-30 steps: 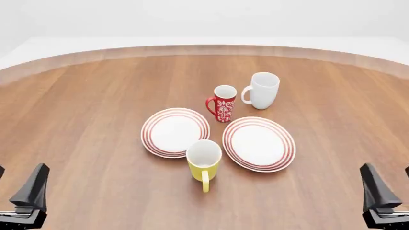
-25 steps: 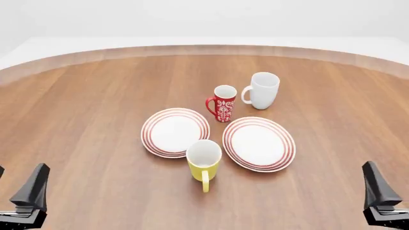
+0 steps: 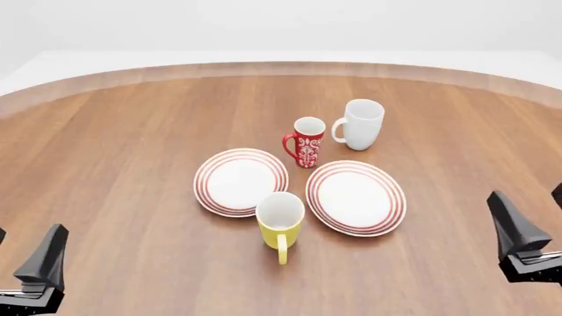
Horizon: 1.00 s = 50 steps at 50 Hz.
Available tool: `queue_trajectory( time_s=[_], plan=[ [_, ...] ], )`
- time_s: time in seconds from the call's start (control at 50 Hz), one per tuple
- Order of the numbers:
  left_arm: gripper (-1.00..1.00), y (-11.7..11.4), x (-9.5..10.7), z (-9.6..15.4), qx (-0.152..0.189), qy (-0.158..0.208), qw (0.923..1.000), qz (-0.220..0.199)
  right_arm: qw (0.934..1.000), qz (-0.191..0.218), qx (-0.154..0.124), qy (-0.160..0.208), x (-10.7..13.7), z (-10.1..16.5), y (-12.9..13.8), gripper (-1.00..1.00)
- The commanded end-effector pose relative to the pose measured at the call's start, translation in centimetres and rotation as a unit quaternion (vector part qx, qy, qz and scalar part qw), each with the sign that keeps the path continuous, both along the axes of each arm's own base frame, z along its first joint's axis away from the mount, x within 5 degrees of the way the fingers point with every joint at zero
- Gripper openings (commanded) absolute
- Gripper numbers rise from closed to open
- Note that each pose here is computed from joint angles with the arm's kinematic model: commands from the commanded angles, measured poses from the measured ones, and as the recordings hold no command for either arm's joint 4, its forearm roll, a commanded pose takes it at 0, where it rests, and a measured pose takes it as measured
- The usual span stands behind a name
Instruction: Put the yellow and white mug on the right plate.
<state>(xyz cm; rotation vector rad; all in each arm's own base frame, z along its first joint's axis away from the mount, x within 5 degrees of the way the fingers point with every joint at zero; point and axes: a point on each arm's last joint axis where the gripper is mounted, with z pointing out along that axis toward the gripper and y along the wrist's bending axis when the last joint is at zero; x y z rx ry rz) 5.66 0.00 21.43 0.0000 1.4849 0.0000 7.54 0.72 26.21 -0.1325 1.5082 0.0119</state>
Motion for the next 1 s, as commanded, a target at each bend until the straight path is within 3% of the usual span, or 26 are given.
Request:
queue_trajectory(
  time_s=[0.02, 0.08, 0.12, 0.22, 0.28, 0.46, 0.52, 0.54, 0.6, 0.62, 0.68, 0.74, 0.76, 0.82, 0.86, 1.0],
  plan=[
    [1.0, 0.0, 0.0, 0.0, 0.0, 0.0, 1.0, 0.0, 0.9978, 0.046, -0.018, 0.044, 1.1, 3.1, 0.9, 1.0],
    [1.0, 0.0, 0.0, 0.0, 0.0, 0.0, 1.0, 0.0, 0.9955, 0.063, -0.027, 0.065, 1.6, 2.6, 1.3, 1.0],
    [1.0, 0.0, 0.0, 0.0, 0.0, 0.0, 1.0, 0.0, 0.9945, 0.057, -0.02, 0.086, 2.2, 4.0, 1.4, 1.0],
    [1.0, 0.0, 0.0, 0.0, 0.0, 0.0, 1.0, 0.0, 0.994, 0.062, -0.01, 0.09, 2.7, 5.0, 1.6, 1.0],
    [1.0, 0.0, 0.0, 0.0, 0.0, 0.0, 1.0, 0.0, 0.9928, 0.071, -0.03, 0.092, 2.8, 5.2, 1.8, 1.0],
    [1.0, 0.0, 0.0, 0.0, 0.0, 0.0, 1.0, 0.0, 0.9874, 0.1, -0.017, 0.121, 3.7, 7.1, 2.7, 1.0],
    [1.0, 0.0, 0.0, 0.0, 0.0, 0.0, 1.0, 0.0, 0.9837, 0.111, -0.002, 0.141, 4.2, 7.8, 3.2, 1.0],
    [1.0, 0.0, 0.0, 0.0, 0.0, 0.0, 1.0, 0.0, 0.9785, 0.117, 0.016, 0.169, 5.2, 8.7, 3.8, 1.0],
    [1.0, 0.0, 0.0, 0.0, 0.0, 0.0, 1.0, 0.0, 0.976, 0.119, 0.021, 0.181, 5.6, 8.9, 4.1, 1.0],
    [1.0, 0.0, 0.0, 0.0, 0.0, 0.0, 1.0, 0.0, 0.9724, 0.122, 0.045, 0.193, 8.6, 11.1, 5.5, 1.0],
    [1.0, 0.0, 0.0, 0.0, 0.0, 0.0, 1.0, 0.0, 0.9681, 0.125, 0.03, 0.215, 9.6, 10.4, 6.1, 1.0],
    [1.0, 0.0, 0.0, 0.0, 0.0, 0.0, 1.0, 0.0, 0.9552, 0.126, 0.032, 0.266, 11.4, 8.9, 7.2, 1.0],
    [1.0, 0.0, 0.0, 0.0, 0.0, 0.0, 1.0, 0.0, 0.9537, 0.127, 0.037, 0.27, 11.6, 8.9, 7.5, 1.0],
    [1.0, 0.0, 0.0, 0.0, 0.0, 0.0, 1.0, 0.0, 0.9514, 0.133, 0.026, 0.277, 12.2, 8.9, 8.0, 1.0],
    [1.0, 0.0, 0.0, 0.0, 0.0, 0.0, 1.0, 0.0, 0.9517, 0.131, 0.028, 0.276, 12.3, 9.0, 7.9, 1.0],
    [1.0, 0.0, 0.0, 0.0, 0.0, 0.0, 1.0, 0.0, 0.9439, 0.132, 0.031, 0.301, 13.1, 8.6, 8.7, 1.0]
  ],
)
